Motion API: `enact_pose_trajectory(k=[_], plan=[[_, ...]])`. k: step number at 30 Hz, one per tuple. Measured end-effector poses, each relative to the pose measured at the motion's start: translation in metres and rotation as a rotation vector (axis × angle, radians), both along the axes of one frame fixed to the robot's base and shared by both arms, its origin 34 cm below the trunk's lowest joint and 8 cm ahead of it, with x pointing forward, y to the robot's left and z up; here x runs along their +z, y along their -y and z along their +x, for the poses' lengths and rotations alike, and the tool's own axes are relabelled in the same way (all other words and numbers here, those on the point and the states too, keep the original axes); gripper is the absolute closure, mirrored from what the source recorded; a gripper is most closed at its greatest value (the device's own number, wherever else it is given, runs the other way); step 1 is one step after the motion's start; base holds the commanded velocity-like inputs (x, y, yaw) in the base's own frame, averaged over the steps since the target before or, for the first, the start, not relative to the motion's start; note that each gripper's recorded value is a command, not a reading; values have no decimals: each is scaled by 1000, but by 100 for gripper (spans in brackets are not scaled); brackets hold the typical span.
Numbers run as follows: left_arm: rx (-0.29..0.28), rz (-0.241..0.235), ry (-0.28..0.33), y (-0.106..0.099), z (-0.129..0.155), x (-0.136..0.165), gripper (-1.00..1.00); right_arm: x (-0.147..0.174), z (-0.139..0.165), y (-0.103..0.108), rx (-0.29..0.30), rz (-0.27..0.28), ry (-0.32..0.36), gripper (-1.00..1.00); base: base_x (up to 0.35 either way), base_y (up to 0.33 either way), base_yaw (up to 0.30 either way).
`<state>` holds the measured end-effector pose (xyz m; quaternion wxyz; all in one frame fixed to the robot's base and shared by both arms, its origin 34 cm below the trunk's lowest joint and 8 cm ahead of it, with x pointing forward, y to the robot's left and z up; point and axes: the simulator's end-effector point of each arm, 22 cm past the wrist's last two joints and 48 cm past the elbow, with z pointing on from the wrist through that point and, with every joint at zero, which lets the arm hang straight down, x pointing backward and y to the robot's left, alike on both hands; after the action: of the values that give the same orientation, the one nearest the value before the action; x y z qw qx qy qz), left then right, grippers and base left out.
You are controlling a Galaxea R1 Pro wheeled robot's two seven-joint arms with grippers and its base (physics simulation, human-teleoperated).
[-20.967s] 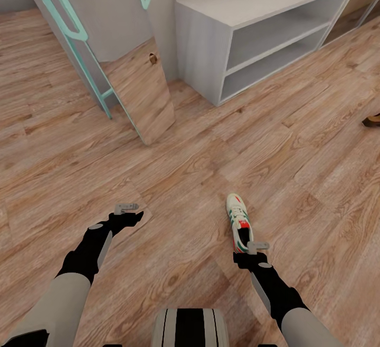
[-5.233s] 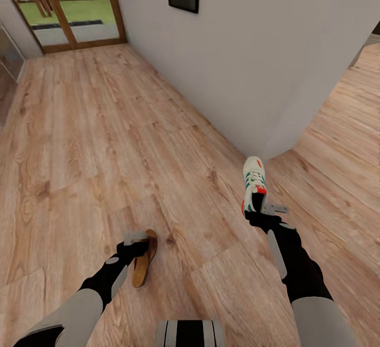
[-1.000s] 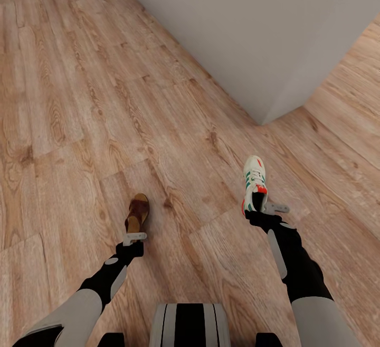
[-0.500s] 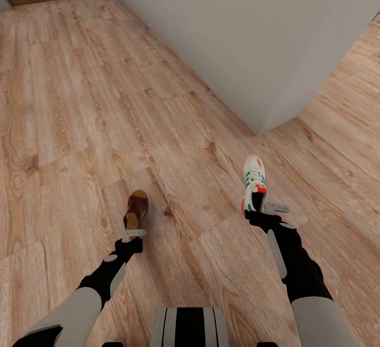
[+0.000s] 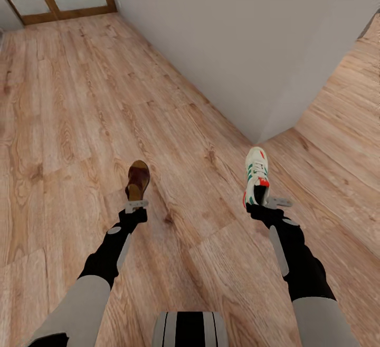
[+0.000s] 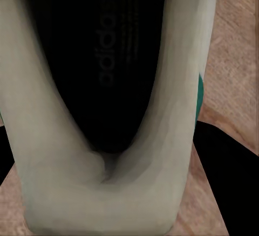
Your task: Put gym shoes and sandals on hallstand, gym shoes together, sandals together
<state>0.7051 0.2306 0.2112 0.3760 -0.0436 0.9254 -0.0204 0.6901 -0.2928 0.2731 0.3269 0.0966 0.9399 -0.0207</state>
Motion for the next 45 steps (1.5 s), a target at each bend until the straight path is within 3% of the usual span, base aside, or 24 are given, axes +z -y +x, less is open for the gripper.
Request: enact_pose_trajectory(k=[1, 5, 25, 45], plan=[[-4, -11, -28, 6, -9, -8, 100, 4, 2, 0, 1, -1, 8, 100, 0, 0, 0], [-5, -13, -27, 7, -10, -1, 100, 19, 7, 0, 0, -1, 32, 100, 0, 0, 0], [-6, -14, 82, 7, 18, 71, 100, 92, 28, 0, 0, 0, 146, 100, 0, 0, 0], [-6, -15, 102, 7, 22, 83, 100, 105, 30, 0, -3, 5, 166, 100, -66, 45, -22]])
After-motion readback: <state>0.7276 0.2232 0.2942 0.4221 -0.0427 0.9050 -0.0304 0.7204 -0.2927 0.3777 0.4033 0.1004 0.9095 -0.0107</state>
